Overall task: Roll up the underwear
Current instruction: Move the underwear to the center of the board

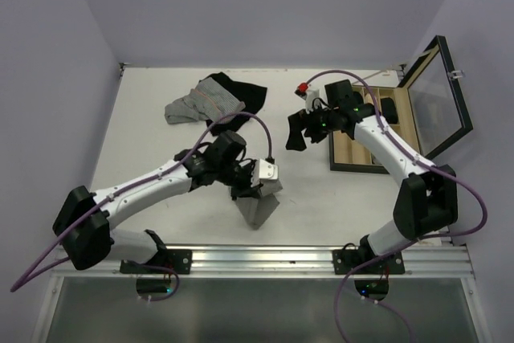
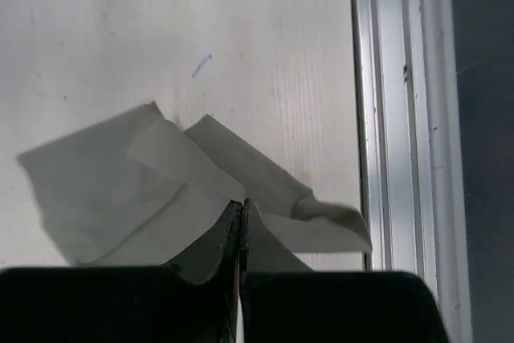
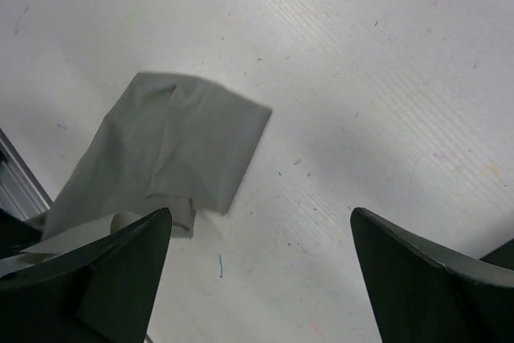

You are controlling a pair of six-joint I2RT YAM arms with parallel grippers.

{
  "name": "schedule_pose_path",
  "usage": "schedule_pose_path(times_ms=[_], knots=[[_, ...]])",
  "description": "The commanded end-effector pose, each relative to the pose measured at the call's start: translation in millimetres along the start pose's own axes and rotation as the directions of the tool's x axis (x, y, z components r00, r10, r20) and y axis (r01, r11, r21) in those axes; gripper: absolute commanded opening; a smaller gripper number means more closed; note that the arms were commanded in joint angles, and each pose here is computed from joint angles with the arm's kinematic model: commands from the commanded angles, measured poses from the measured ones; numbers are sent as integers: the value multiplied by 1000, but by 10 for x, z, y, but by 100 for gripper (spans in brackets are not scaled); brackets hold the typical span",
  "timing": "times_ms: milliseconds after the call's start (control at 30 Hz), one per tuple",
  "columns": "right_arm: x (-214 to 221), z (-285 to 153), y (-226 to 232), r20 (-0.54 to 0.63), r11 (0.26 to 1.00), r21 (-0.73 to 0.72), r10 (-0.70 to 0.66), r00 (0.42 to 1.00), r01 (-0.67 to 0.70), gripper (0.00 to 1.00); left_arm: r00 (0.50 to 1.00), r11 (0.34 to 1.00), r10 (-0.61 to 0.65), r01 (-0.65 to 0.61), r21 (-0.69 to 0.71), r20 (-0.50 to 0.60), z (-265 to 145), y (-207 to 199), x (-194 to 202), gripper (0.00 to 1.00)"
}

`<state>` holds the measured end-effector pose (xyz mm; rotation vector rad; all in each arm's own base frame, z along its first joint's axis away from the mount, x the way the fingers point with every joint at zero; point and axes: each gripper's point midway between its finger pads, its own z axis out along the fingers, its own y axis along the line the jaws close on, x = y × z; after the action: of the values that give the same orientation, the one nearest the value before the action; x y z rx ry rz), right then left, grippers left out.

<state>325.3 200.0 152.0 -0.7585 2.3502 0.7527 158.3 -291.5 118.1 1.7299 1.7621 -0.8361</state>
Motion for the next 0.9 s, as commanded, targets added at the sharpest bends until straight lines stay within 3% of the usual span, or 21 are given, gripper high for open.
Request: schedule_pose_path(times_ms=[0,67,100,167,200,233,267,300,433,467,600,633,867], knots=[[-159,-230,-2,37,991,52,-128,991,126,98,988,991,-93,80,104,121,-295,114,-219,0],[-173,-248,44,37,989,27,-145,989,144,98,983,991,-123,113,78,139,-416,417,-151,0],[-156,-249,90,34,986,-1,-166,985,167,99,962,974,-223,215,67,155,-515,683,53,0],[-95,-213,204,21,980,-80,-181,983,182,99,954,973,-232,228,46,190,-664,1015,235,0],[-70,-188,224,11,978,-99,-183,983,183,98,916,935,-353,342,93,189,-738,1106,534,0],[-48,-162,226,-4,978,-107,-179,984,178,98,912,935,-353,338,103,209,-834,1202,592,0],[-11,-103,203,-23,979,-115,-170,985,167,97,934,960,-279,262,103,223,-877,1258,714,1],[8,-77,208,-30,979,-124,-166,986,161,96,900,924,-377,350,156,217,-946,1184,903,2],[77,61,296,-42,973,-159,-178,983,169,82,914,935,-345,316,158,214,-1027,942,1194,4],[105,120,321,-54,971,-170,-177,983,166,80,937,956,-291,276,99,193,-1042,972,1245,5],[193,378,483,-99,961,-190,-220,971,198,67,951,954,-282,292,-70,125,-997,1019,1502,27],[193,456,577,-97,954,-201,-246,964,223,63,935,935,-334,344,-88,117,-970,973,1563,30],[45,971,507,-103,978,-144,-165,981,150,45,958,882,-237,282,-377,161,-1414,1391,1490,42]])
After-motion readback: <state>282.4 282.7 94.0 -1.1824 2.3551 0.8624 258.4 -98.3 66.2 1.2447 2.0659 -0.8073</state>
